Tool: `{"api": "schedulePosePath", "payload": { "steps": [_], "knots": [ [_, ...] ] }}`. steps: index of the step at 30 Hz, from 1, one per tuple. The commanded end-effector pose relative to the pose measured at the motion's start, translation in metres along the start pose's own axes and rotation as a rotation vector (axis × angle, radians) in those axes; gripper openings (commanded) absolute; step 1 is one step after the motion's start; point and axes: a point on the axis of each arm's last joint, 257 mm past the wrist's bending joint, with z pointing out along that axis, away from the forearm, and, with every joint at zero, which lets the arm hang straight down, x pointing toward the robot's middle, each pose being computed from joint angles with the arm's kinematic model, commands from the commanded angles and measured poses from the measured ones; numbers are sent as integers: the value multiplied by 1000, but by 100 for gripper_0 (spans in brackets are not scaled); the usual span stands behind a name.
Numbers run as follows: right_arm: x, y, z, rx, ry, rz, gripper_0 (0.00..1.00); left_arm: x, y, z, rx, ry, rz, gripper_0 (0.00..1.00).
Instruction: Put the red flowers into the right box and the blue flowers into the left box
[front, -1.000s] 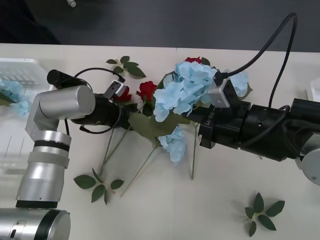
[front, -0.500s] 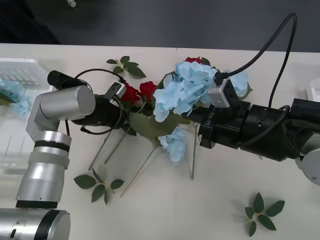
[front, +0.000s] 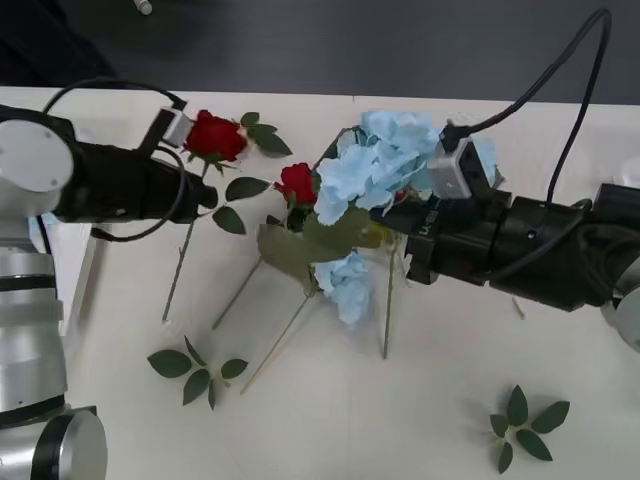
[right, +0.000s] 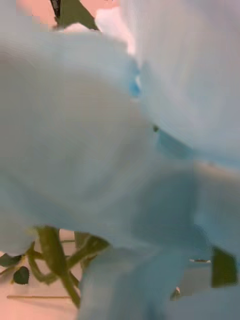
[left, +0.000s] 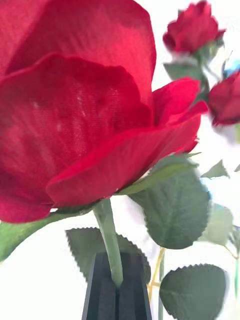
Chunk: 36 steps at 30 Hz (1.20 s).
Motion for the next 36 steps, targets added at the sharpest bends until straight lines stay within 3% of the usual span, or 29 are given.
{"api": "schedulePosePath", "payload": {
  "steps": [1,9,21,27,36],
  "knots": [
    [-25,-32,-34,52,38,79,0,-3,8,-36,8,-65,70,0],
    [-13,-48,-81,122,150,238,0,-4,-15,-78,192,-214,69,0],
    [70,-27,-109,72,484,418,0,-6,-58,-141,408,-495,140,0],
    [90,-17,-115,84,576,564,0,-3,-89,-158,523,-529,260,0],
    [143,-18,-104,220,700,773,0,2,-163,-170,828,-462,451,0]
  ]
}}
